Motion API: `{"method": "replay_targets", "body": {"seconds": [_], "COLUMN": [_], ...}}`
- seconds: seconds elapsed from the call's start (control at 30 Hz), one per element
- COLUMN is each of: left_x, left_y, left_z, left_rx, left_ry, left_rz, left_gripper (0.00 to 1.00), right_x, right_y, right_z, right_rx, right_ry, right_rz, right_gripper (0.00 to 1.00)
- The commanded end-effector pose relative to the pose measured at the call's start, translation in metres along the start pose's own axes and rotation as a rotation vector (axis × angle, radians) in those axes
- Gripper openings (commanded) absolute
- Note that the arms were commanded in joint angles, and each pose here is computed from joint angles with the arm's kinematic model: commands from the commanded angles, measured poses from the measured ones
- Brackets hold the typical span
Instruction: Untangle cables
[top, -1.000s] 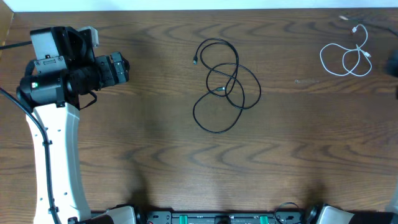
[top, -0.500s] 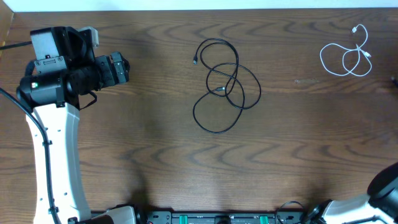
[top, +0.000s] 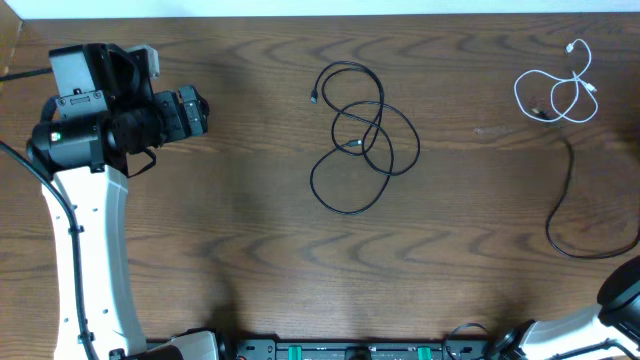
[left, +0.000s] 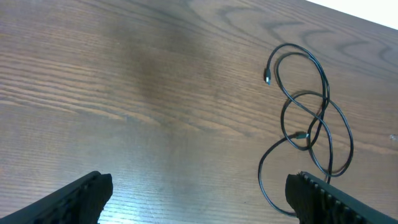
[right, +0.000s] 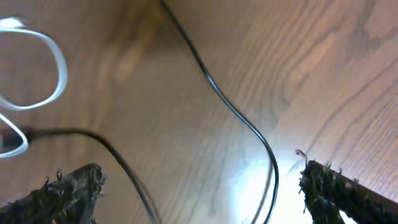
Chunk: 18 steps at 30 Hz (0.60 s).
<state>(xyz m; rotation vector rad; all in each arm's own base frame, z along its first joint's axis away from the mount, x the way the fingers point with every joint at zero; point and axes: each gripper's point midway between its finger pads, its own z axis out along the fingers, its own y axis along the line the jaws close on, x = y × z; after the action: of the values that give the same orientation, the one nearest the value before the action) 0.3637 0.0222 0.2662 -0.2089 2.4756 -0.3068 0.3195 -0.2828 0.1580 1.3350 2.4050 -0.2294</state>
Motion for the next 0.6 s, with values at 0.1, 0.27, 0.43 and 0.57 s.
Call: {"method": "replay_targets", "body": {"seconds": [0.1, 0.27, 0.43, 0.57], "left_x": [0.0, 0.001, 0.002, 0.006], "left_y": [-0.001, -0.001, -0.001, -0.001], "left_z": [0.001, 0.001, 0.001, 0.002], "left_rx": [0.006, 0.007, 0.006, 0.005], "left_ry": [0.006, 0.008, 0.013, 0.027], "left_rz": [-0.001, -0.002, -0.003, -0.007], "left_gripper": [0.94, 0.94, 0.94, 0.94], "right_x": [-0.021, -0.003, 0.023, 0.052], "right_y": [0.038, 0.094, 0.132, 0.17], "right_z": [-0.078, -0.112, -0.12, -0.132], "right_rx": [-0.178, -0.413, -0.473, -0.533], "right_ry": [-0.122, -0.135, -0.108, -0.085], "right_rz": [-0.082, -0.271, -0.385, -0.489], "right_gripper": [0.99, 0.99, 0.99, 0.99]}}
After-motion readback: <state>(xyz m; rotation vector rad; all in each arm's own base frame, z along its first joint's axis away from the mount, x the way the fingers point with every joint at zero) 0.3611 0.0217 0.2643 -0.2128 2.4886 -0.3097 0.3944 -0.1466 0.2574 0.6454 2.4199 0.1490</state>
